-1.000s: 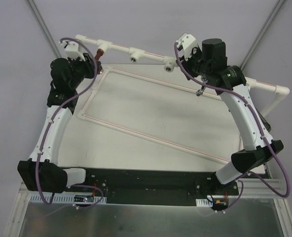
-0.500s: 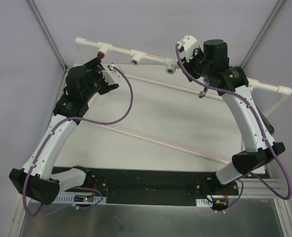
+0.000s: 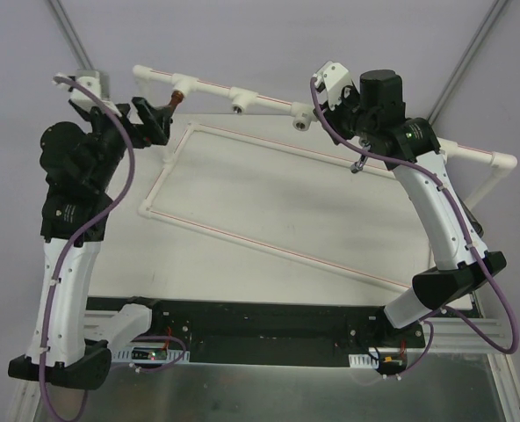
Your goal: Install the water faucets
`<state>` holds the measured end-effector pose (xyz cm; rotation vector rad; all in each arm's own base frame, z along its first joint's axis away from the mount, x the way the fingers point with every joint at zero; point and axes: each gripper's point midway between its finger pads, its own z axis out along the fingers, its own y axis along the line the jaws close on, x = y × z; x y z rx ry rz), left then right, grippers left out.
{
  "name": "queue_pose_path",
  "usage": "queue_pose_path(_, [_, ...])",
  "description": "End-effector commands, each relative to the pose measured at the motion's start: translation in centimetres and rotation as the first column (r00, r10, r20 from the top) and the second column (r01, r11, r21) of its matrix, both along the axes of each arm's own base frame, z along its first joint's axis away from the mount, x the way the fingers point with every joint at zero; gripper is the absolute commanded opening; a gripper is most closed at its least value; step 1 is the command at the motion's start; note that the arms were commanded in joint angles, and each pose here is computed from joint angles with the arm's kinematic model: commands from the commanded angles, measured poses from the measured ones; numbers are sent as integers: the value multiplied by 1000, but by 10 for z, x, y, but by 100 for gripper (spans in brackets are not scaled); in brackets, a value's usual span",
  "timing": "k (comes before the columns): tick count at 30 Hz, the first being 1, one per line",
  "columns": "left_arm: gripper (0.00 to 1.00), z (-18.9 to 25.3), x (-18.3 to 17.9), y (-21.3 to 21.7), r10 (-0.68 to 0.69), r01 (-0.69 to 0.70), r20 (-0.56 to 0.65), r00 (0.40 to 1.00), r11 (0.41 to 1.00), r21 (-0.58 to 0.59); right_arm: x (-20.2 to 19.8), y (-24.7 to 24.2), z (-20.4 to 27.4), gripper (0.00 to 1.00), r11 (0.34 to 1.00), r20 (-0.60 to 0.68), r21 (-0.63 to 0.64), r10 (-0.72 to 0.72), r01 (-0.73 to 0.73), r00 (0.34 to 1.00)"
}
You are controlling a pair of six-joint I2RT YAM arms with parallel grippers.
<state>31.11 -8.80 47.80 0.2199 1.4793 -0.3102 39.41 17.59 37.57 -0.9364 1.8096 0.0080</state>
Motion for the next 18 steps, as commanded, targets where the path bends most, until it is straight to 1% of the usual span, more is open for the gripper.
queue_pose_path(1, [99, 5, -1, 38, 157, -241, -203, 966, 829, -504, -1, 13, -40, 0, 999, -151, 37, -31, 37, 988])
queue_pose_path(2, [99, 0, 1, 47, 188, -298, -249, 950, 779, -552, -1, 14, -40, 0, 999, -152, 38, -30, 36, 988])
queue_pose_path(3, [99, -6, 3, 51, 187, -330, -289, 939, 730, -599, -2, 14, -40, 0, 999, -152, 39, -27, 33, 988])
queue_pose_path(6, [99, -25, 12, 53, 152, -378, -370, 916, 633, -676, -3, 15, -40, 0, 999, -153, 44, -24, 31, 988])
queue_pose_path(7, [99, -34, 17, 61, 149, -411, -406, 902, 588, -697, -3, 16, -39, 0, 999, -153, 46, -19, 26, 988])
queue_pose_path(8, [99, -42, 21, 63, 124, -432, -437, 891, 532, -728, -3, 15, -38, 0, 999, -150, 48, -19, 26, 988])
queue_pose_path(11, [97, -61, 35, 59, 24, -461, -494, 869, 402, -791, -4, 14, -38, 0, 999, -147, 45, -20, 27, 989])
queue_pose_path(14, [96, -61, 50, 50, -66, -418, -465, 883, 340, -842, -5, 14, -38, 0, 999, -143, 44, -19, 26, 990])
queue_pose_path(16, [95, -63, 59, 41, -153, -393, -447, 881, 288, -873, -5, 14, -38, 0, 999, -141, 43, -20, 26, 990])
queue_pose_path(18, [94, -66, 69, 35, -211, -384, -434, 876, 240, -891, -5, 12, -38, 0, 999, -141, 40, -24, 30, 990])
